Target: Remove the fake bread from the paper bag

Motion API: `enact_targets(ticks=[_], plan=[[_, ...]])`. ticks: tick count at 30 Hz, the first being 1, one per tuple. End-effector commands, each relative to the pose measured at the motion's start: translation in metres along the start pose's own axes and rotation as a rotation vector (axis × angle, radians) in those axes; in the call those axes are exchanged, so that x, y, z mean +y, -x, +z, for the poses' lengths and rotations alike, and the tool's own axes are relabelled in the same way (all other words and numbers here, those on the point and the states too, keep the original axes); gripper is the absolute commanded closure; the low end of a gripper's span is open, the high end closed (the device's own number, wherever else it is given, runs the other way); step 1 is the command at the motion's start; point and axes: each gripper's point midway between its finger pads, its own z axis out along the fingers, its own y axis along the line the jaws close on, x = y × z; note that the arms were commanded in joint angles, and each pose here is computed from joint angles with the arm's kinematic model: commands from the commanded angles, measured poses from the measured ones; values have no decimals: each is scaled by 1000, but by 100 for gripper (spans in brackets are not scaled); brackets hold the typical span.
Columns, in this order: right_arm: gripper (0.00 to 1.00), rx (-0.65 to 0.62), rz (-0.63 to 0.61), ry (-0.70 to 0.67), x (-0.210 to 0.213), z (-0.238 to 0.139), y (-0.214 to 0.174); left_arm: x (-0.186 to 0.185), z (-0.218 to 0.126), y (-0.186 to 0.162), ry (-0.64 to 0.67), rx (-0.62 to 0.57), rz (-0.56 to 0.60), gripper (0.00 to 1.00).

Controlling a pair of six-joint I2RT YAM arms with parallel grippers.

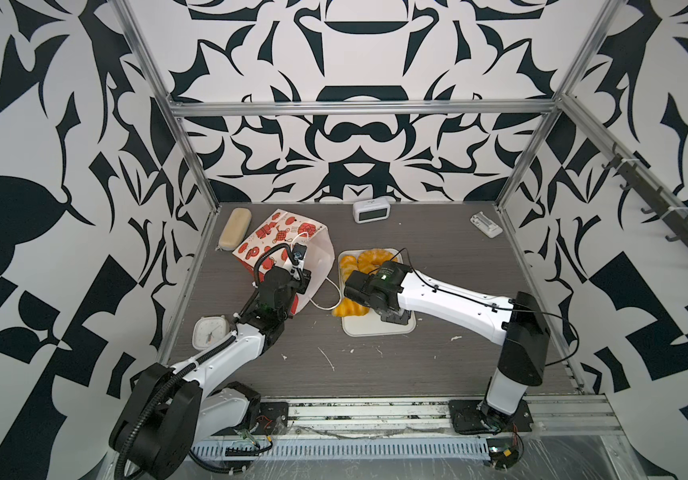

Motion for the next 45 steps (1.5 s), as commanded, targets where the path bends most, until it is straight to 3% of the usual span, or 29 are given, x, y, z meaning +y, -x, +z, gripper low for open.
enact_targets(ticks=[1, 7, 11, 23, 32, 37, 45], plan=[[88, 12, 12, -13, -5, -9, -13, 11, -4, 11, 49, -52, -32, 95], [85, 32, -19, -30, -1, 4, -4, 10, -4, 10, 46, -50, -31, 95], [75, -17, 9, -38, -6, 2, 6, 10, -4, 10, 45, -48, -31, 95], [63, -115, 116, -70, -20, -12, 5, 9, -3, 10, 39, -50, -32, 95], [65, -261, 252, -3, -15, -32, -7, 10, -4, 13, 43, -56, -36, 95], [78, -255, 273, 142, 20, -24, -19, 14, -5, 14, 61, -64, -42, 95], [81, -297, 286, 241, 66, -20, -9, 16, -5, 15, 71, -64, -40, 95]])
